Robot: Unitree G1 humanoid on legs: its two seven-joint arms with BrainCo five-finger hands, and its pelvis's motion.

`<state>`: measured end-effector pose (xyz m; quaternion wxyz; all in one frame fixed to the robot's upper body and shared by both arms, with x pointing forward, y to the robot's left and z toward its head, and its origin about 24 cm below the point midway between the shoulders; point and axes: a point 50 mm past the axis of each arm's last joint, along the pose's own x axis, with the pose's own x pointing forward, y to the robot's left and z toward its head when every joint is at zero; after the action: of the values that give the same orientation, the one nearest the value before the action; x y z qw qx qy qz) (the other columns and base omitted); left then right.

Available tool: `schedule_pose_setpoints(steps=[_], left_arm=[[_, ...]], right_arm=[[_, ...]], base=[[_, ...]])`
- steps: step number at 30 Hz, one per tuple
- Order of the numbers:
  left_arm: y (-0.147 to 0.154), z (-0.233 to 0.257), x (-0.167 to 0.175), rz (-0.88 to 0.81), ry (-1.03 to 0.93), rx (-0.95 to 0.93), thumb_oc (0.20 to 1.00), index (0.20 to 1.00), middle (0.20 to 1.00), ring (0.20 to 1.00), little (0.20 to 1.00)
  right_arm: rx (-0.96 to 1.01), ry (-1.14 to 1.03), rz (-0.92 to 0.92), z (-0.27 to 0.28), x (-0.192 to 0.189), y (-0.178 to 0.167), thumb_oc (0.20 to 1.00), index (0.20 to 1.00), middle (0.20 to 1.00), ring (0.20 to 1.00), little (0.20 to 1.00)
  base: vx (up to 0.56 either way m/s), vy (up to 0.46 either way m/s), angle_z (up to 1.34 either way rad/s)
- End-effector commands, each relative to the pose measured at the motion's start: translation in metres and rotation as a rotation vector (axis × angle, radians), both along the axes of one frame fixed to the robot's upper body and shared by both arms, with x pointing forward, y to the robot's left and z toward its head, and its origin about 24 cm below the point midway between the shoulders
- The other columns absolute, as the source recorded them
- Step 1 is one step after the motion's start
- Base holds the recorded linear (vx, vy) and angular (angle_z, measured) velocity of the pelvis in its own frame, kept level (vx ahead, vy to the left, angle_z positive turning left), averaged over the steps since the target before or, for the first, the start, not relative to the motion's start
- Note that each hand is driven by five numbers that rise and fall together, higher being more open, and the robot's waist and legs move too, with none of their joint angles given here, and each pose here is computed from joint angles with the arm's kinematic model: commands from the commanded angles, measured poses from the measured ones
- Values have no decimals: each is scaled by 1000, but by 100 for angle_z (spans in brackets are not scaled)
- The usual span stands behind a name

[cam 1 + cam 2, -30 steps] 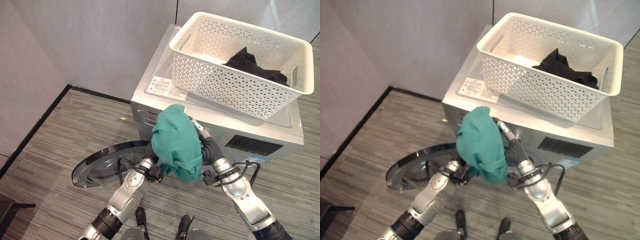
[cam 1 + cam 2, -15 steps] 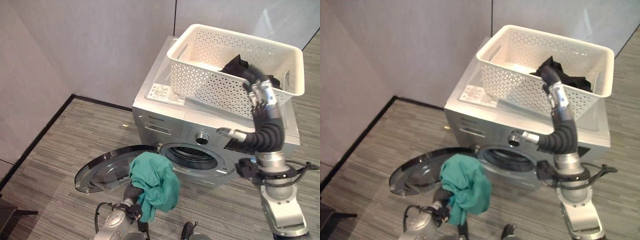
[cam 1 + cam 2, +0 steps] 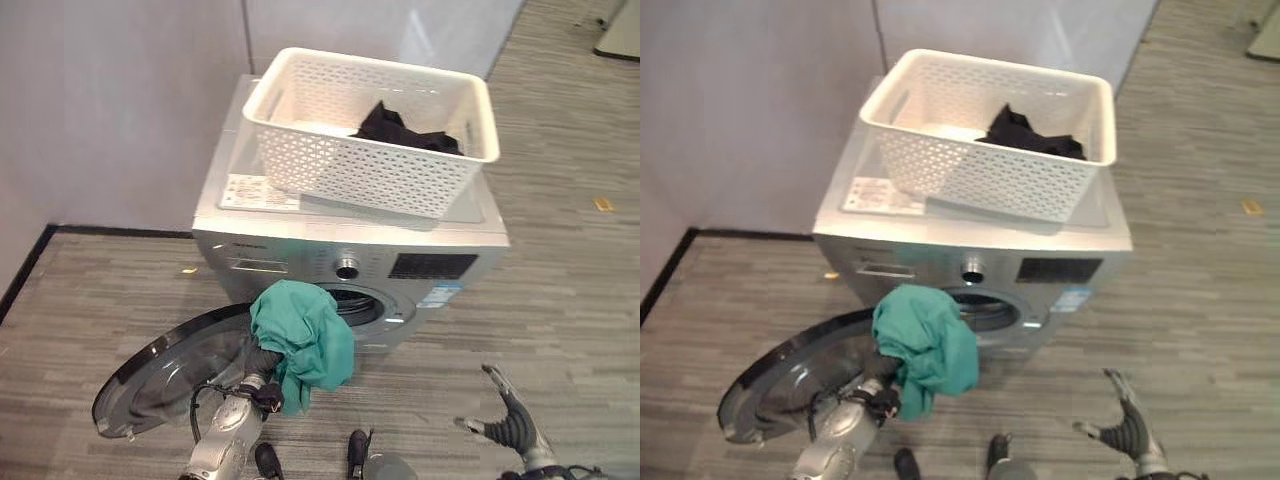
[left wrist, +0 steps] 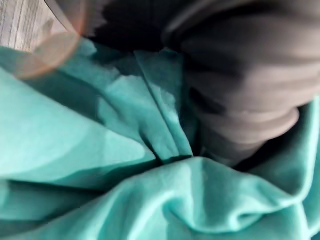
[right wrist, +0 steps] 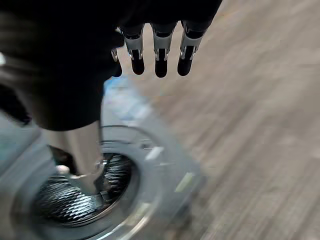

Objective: Grab the laundry basket,head to the washer,open it,put in the laundry and shut it.

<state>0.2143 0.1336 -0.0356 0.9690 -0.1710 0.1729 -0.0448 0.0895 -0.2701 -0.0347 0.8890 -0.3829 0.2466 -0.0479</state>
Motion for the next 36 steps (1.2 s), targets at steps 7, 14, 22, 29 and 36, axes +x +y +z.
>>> schedule_pose_setpoints(steps=[7, 14, 22, 29, 36], left_arm=[[-21, 19, 35, -7, -122, -70, 200, 200, 200, 200, 200], [-39, 39, 70, 85, -165, -100, 200, 200, 200, 200, 200], [-41, 75, 105, 183, -265, -118, 200, 200, 200, 200, 200], [-43, 59, 94, 189, -202, -163, 200, 200, 200, 200, 200], [-49, 62, 104, 200, -197, -119, 200, 200, 200, 200, 200]], right_arm=[[126, 30, -86, -30, 29, 6, 1000, 1000, 1000, 1000, 1000], [189, -92, 18, -16, 67, 35, 1000, 1000, 1000, 1000, 1000], [287, -204, -46, -8, 91, 47, 1000, 1000, 1000, 1000, 1000], [314, -129, -107, -29, 83, 52, 1000, 1000, 1000, 1000, 1000], [332, -163, -103, -26, 84, 56, 1000, 1000, 1000, 1000, 1000]], base=[[-77, -7, -18], [-124, -19, -17], [-63, -21, -1], [-35, 18, 5], [-20, -4, -7]])
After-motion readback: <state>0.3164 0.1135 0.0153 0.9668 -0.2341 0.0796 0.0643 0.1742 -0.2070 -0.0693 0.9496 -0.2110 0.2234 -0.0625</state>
